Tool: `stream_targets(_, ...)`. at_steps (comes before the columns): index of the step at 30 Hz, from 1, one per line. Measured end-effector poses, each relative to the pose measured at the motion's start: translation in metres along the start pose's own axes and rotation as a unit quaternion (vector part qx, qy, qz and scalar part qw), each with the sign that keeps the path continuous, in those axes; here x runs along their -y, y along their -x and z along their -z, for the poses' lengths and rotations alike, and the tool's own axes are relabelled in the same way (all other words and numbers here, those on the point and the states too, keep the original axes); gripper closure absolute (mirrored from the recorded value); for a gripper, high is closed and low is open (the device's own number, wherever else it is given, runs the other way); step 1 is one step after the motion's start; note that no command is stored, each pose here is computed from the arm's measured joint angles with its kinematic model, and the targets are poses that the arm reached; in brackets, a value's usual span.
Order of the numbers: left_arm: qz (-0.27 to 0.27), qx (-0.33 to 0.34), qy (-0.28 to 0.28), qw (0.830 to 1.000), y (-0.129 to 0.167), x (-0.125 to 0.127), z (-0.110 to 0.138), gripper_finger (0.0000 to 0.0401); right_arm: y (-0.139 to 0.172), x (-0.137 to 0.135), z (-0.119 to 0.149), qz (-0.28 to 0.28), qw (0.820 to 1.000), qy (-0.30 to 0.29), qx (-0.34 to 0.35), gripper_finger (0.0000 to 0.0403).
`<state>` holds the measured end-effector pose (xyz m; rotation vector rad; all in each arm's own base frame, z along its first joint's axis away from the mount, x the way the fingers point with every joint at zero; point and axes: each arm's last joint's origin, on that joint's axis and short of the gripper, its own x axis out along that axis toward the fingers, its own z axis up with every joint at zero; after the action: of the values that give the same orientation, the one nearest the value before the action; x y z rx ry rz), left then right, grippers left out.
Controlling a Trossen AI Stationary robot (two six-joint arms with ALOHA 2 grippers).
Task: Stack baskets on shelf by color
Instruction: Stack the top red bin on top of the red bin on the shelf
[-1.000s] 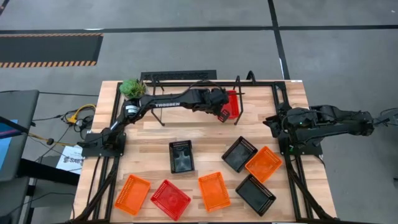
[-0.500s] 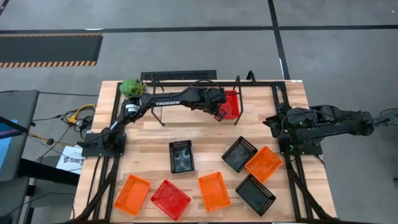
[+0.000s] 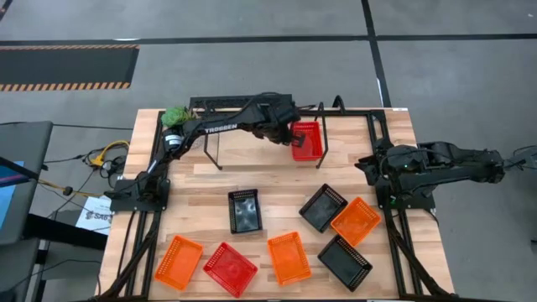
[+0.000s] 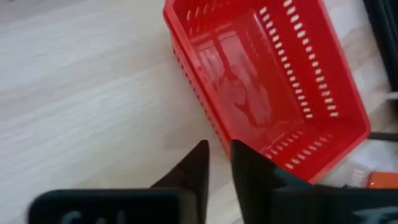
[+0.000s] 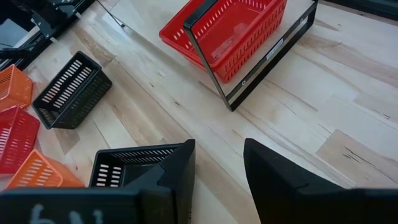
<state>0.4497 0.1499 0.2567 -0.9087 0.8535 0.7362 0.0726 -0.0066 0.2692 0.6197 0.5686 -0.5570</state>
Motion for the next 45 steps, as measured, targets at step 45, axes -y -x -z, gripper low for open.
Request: stream_targets(45, -0.027, 0.019, 0.056, 0.998, -0.023, -0.011, -0.004, 0.0235, 0.000, 0.000, 0.000, 0.000, 1.000, 0.010, 0.000, 0.0243)
